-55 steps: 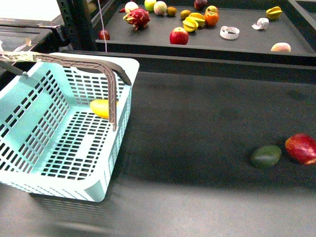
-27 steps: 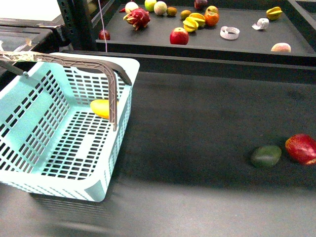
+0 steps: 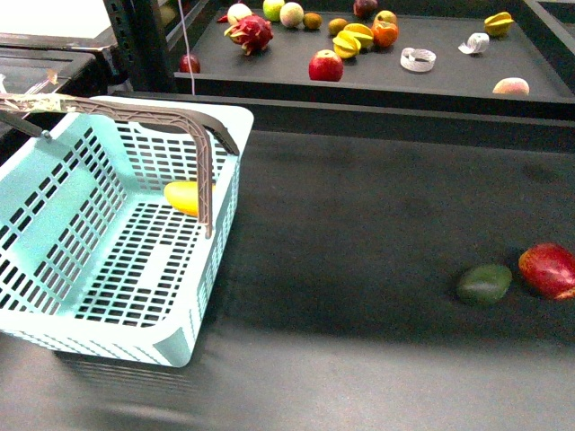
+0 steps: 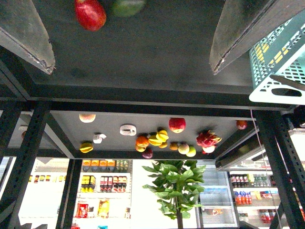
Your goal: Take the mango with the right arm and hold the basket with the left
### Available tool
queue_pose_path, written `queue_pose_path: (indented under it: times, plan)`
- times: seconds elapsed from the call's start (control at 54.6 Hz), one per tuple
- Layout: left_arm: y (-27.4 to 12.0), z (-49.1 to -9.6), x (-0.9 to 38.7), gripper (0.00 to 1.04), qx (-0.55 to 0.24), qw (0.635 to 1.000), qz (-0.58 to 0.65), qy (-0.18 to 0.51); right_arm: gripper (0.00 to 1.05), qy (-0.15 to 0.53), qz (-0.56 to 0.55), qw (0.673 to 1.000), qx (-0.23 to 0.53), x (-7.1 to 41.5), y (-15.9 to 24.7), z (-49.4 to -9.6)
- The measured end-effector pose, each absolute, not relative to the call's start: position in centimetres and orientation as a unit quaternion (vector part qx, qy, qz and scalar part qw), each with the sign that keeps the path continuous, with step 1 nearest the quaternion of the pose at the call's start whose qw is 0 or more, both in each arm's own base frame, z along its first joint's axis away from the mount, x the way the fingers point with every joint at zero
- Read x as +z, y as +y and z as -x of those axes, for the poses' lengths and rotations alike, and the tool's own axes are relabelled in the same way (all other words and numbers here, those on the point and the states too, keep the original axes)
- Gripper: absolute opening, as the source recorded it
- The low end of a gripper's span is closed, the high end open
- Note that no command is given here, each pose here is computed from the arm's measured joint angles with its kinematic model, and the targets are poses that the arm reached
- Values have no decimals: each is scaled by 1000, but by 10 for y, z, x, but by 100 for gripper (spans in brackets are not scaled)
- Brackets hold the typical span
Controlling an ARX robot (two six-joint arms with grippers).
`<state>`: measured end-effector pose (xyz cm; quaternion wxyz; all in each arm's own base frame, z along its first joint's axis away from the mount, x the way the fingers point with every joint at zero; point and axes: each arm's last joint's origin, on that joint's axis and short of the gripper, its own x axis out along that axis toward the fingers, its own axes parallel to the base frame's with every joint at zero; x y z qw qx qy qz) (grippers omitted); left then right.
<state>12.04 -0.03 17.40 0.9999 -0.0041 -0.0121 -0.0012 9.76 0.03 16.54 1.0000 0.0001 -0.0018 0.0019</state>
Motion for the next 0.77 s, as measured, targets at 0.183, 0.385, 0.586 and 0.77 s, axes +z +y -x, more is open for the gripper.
queue_pose_path:
  times: [0.183,0.385,0.586,0.77]
  plan:
    - [0,-114,174,2,-1,1000,4,-13,97,-2,0,1000,2,165,0,-98]
    - [0,-109,174,2,-1,1000,4,-13,97,-2,0,1000,2,165,0,-98]
    - [0,-98,170,2,-1,1000,4,-1,97,-2,0,1000,2,165,0,-98]
    - [0,-97,171,2,-1,1000,4,-9,97,-2,0,1000,2,165,0,-98]
